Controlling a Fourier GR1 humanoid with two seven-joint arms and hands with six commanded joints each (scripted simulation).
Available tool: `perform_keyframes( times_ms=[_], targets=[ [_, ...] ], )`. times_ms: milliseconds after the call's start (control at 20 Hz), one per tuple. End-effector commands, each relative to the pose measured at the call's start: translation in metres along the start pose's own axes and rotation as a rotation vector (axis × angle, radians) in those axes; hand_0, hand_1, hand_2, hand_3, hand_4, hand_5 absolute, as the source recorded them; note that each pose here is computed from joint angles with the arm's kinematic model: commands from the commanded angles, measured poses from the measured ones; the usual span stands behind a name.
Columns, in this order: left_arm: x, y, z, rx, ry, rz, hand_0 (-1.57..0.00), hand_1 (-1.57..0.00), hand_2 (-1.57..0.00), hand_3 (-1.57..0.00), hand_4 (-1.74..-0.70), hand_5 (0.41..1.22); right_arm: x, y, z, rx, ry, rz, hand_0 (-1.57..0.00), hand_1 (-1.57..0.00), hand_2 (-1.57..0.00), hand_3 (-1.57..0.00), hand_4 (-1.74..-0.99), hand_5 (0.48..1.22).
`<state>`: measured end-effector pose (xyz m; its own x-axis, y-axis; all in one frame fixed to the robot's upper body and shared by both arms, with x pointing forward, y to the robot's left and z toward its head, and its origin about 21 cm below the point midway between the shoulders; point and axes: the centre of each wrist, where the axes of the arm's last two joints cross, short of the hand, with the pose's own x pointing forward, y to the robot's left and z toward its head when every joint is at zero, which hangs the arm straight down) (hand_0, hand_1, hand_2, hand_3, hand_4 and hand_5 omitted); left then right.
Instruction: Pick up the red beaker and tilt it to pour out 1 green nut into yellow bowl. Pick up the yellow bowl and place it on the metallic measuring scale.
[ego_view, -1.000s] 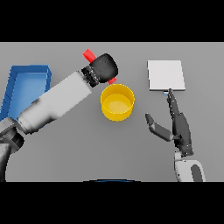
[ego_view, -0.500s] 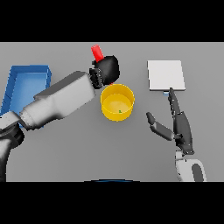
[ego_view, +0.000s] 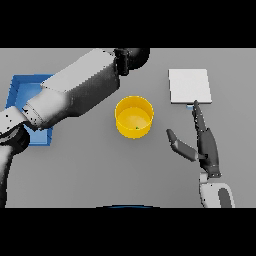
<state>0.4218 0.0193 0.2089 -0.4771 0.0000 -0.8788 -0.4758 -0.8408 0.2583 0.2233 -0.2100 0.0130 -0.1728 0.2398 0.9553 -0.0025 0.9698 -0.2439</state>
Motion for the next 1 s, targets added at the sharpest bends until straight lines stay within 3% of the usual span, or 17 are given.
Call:
perform_keyframes(
  times_ms=[0,150,300,500,750,850,950],
  targets=[
    [-0.019,0.001,0.005,-0.006,0.029,0.028,-1.57,-1.57,-1.57,-1.57,-1.73,1.221,-0.001,0.0,0.001,0.005,-0.002,0.008,0.0,0.0,0.0,0.0,-1.133,0.557],
    [-0.071,-0.014,0.025,0.0,0.175,0.131,-1.57,-1.57,-1.57,-1.57,-1.72,1.221,-0.001,0.002,-0.002,0.019,-0.01,-0.023,0.0,0.0,0.0,0.0,-1.128,0.554],
    [-0.124,-0.035,0.052,-0.034,0.355,0.412,-1.57,-1.57,-1.57,-1.57,-1.73,1.221,0.001,0.002,0.0,0.04,-0.03,-0.032,0.0,0.0,0.0,0.0,-1.104,0.563],
    [-0.158,-0.115,0.101,-0.024,0.569,1.051,-1.57,-1.57,-1.57,-1.51,-1.74,1.221,0.0,0.004,-0.005,0.055,-0.018,-0.03,0.0,0.0,0.0,0.0,-1.114,0.578],
    [-0.126,-0.218,0.141,0.047,0.787,1.564,-1.57,-1.57,-1.57,-1.55,-1.74,1.221,-0.002,0.002,-0.011,0.067,-0.019,0.011,0.0,0.0,0.0,0.0,-1.127,0.606],
    [-0.097,-0.248,0.144,-0.03,0.92,1.676,-1.57,-1.57,-1.57,-1.56,-1.74,1.221,-0.002,-0.001,-0.009,0.08,-0.032,0.009,0.0,0.0,0.0,0.0,-1.132,0.621],
    [-0.067,-0.269,0.143,-0.022,1.024,1.768,-1.57,-1.57,-1.57,-1.56,-1.74,1.221,-0.001,-0.002,-0.008,0.089,-0.031,0.015,0.0,0.0,0.0,0.0,-1.142,0.628]
  ],
)
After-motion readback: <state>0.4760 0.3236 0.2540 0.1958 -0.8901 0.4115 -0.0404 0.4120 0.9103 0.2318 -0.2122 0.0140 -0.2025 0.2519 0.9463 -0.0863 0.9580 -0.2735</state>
